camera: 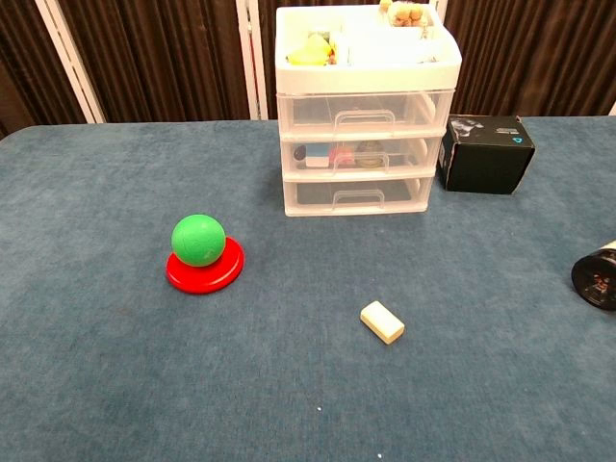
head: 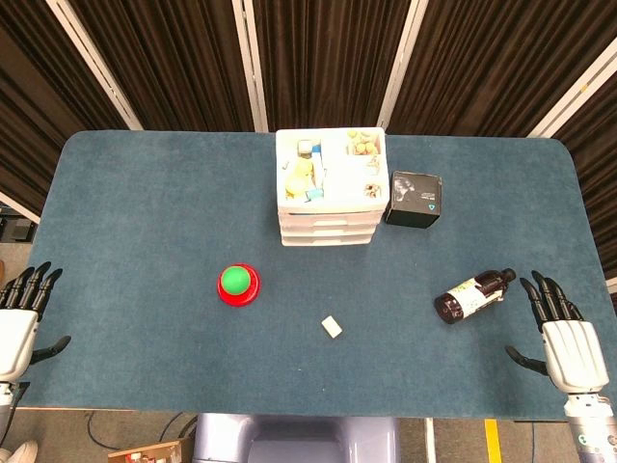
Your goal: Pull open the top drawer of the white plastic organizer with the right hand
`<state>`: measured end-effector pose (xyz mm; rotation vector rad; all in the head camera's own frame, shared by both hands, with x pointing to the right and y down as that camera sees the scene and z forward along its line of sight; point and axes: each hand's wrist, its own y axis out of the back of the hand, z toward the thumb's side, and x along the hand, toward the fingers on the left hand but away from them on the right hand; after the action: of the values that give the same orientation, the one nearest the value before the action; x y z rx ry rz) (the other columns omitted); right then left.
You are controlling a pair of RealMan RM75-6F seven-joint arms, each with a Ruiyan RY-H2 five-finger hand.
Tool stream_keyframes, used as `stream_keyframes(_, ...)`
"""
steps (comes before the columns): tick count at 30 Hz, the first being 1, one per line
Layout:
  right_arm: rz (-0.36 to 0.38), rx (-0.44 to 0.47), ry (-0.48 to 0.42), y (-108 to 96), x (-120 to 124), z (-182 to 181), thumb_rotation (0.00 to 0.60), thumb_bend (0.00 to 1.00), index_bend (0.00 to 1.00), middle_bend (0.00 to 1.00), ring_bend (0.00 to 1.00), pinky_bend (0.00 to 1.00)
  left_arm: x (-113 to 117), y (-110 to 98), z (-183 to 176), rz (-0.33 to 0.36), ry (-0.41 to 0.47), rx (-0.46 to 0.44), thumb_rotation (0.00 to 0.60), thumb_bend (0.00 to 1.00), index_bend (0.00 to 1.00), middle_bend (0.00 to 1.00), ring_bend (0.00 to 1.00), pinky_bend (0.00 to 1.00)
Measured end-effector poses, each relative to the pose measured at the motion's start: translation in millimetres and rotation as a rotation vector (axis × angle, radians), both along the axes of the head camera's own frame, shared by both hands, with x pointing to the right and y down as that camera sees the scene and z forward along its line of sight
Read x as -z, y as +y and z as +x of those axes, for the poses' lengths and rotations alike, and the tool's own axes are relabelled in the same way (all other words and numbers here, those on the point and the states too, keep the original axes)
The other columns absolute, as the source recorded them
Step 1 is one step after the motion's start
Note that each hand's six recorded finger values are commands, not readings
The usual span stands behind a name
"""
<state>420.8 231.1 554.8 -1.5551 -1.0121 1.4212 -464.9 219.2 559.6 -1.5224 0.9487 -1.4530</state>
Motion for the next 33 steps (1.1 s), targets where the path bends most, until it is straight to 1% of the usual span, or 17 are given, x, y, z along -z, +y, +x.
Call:
stream_keyframes(8,-0.013,-0.007,0.018,1,0,1,0.600,0.03,0.00,0.00,0.00,0.27,0,-1,-1,0.001,0.003,0.005,0.600,0.00,0.05,0.00,0.00,0.11)
stream_keyframes(14,-0.034,-0.028,-0.003,2,-1,0,0.600,0.03,0.00,0.00,0.00,0.27,0,-1,0,0.004,0.007,0.006,0.600,0.00,0.05,0.00,0.00,0.11)
stream_keyframes(16,-0.051,-0.042,-0.024,3,-2,-3,0.600,0.04,0.00,0.00,0.02,0.33,0,-1,0,0.003,0.008,0.007,0.600,0.00,0.05,0.00,0.00,0.11)
stream_keyframes(18,-0.067,-0.061,-0.057,3,-2,-7,0.600,0.05,0.00,0.05,0.08,0.42,0,-1,0,0.003,0.009,0.007,0.600,0.00,0.05,0.00,0.00,0.11)
stream_keyframes(20,-0.081,-0.088,-0.117,2,0,-15,0.600,0.08,0.00,0.16,0.20,0.54,1,-1,0,0.009,0.011,0.006,0.600,0.00,0.05,0.00,0.00,0.11)
stream_keyframes(21,-0.084,-0.102,-0.148,0,1,-19,0.600,0.10,0.00,0.26,0.29,0.62,1,-1,0,0.012,0.012,0.006,0.600,0.00,0.05,0.00,0.00,0.11)
stream_keyframes(22,-0.089,-0.122,-0.194,-3,2,-25,0.600,0.14,0.00,0.39,0.39,0.71,2,0,1,0.016,0.015,0.005,0.600,0.00,0.05,0.00,0.00,0.11)
stream_keyframes(23,-0.092,-0.138,-0.232,-5,3,-31,0.600,0.18,0.01,0.47,0.47,0.76,3,0,2,0.020,0.017,0.003,0.600,0.00,0.05,0.00,0.00,0.11)
stream_keyframes(24,-0.098,-0.156,-0.271,-8,4,-36,0.600,0.24,0.02,0.59,0.58,0.82,3,0,2,0.022,0.019,0.001,0.600,0.00,0.05,0.00,0.00,0.11)
stream_keyframes(25,-0.108,-0.182,-0.329,-12,4,-45,0.600,0.30,0.04,0.69,0.66,0.86,3,1,2,0.024,0.020,0.000,0.600,0.00,0.05,0.00,0.00,0.11)
stream_keyframes(26,-0.120,-0.206,-0.377,-15,4,-51,0.600,0.37,0.05,0.76,0.72,0.90,4,2,2,0.026,0.022,0.000,0.600,0.00,0.05,0.00,0.00,0.11)
stream_keyframes(27,-0.134,-0.231,-0.423,-17,3,-57,0.600,0.41,0.06,0.80,0.76,0.91,4,2,2,0.027,0.024,0.001,0.600,0.00,0.05,0.00,0.00,0.11)
stream_keyframes(28,-0.159,-0.265,-0.478,-21,0,-65,0.600,0.48,0.06,0.84,0.80,0.94,4,2,2,0.030,0.026,0.002,0.600,0.00,0.05,0.00,0.00,0.11)
stream_keyframes(30,-0.206,-0.313,-0.549,-25,-7,-75,0.600,0.56,0.06,0.89,0.83,0.97,6,2,1,0.035,0.033,0.005,0.600,0.00,0.04,0.00,0.00,0.11)
stream_keyframes(32,-0.266,-0.366,-0.614,-29,-16,-86,0.600,0.62,0.07,0.90,0.85,0.98,6,2,0,0.036,0.038,0.010,0.600,0.00,0.04,0.00,0.00,0.11)
stream_keyframes(33,-0.291,-0.388,-0.639,-31,-21,-91,0.600,0.64,0.07,0.90,0.85,0.98,7,2,-1,0.035,0.040,0.013,0.600,0.00,0.04,0.00,0.00,0.11)
